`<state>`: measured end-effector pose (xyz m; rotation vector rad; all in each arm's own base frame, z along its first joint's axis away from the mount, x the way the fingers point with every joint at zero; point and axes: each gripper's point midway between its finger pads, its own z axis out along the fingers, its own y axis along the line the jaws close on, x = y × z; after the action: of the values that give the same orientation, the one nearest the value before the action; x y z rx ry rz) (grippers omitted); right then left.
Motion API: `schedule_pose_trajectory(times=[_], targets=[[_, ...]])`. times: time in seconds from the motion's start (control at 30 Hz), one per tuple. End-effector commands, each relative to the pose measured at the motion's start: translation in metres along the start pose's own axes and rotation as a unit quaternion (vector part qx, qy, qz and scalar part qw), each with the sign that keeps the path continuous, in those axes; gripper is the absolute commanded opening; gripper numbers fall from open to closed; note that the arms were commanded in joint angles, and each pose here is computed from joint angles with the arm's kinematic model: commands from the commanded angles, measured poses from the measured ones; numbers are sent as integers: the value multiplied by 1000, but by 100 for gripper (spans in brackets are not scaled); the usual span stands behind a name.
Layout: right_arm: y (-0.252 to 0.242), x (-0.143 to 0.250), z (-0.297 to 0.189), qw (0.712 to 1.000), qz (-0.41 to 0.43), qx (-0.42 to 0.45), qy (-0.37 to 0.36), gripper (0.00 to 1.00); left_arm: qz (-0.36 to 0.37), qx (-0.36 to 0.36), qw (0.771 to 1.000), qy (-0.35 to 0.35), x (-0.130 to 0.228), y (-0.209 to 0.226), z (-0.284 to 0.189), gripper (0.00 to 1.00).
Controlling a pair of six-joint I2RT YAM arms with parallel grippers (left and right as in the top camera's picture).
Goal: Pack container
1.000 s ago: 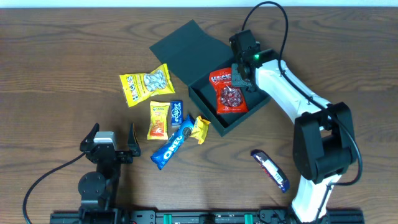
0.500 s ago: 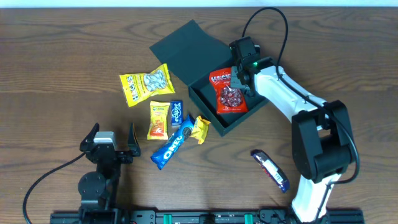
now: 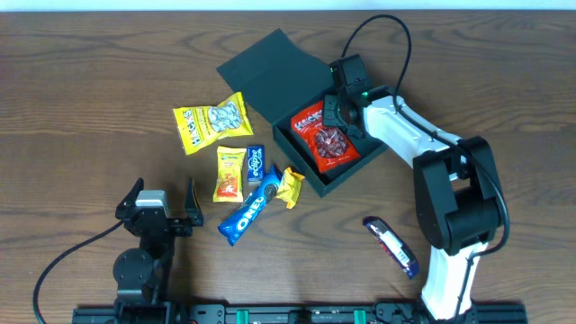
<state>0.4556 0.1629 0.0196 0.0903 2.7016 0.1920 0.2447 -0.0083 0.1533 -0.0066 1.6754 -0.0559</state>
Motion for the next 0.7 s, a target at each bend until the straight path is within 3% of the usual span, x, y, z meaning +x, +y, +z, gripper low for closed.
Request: schedule_pose_trajectory(times=[0.0,0.67], targets=[[10,6,1,999,10,-36,17,1,-2,-5,1000,27,18,2,1,95],[42,26,-19,990,12,-123,72,1,-2,-5,1000,27,17,2,1,95]])
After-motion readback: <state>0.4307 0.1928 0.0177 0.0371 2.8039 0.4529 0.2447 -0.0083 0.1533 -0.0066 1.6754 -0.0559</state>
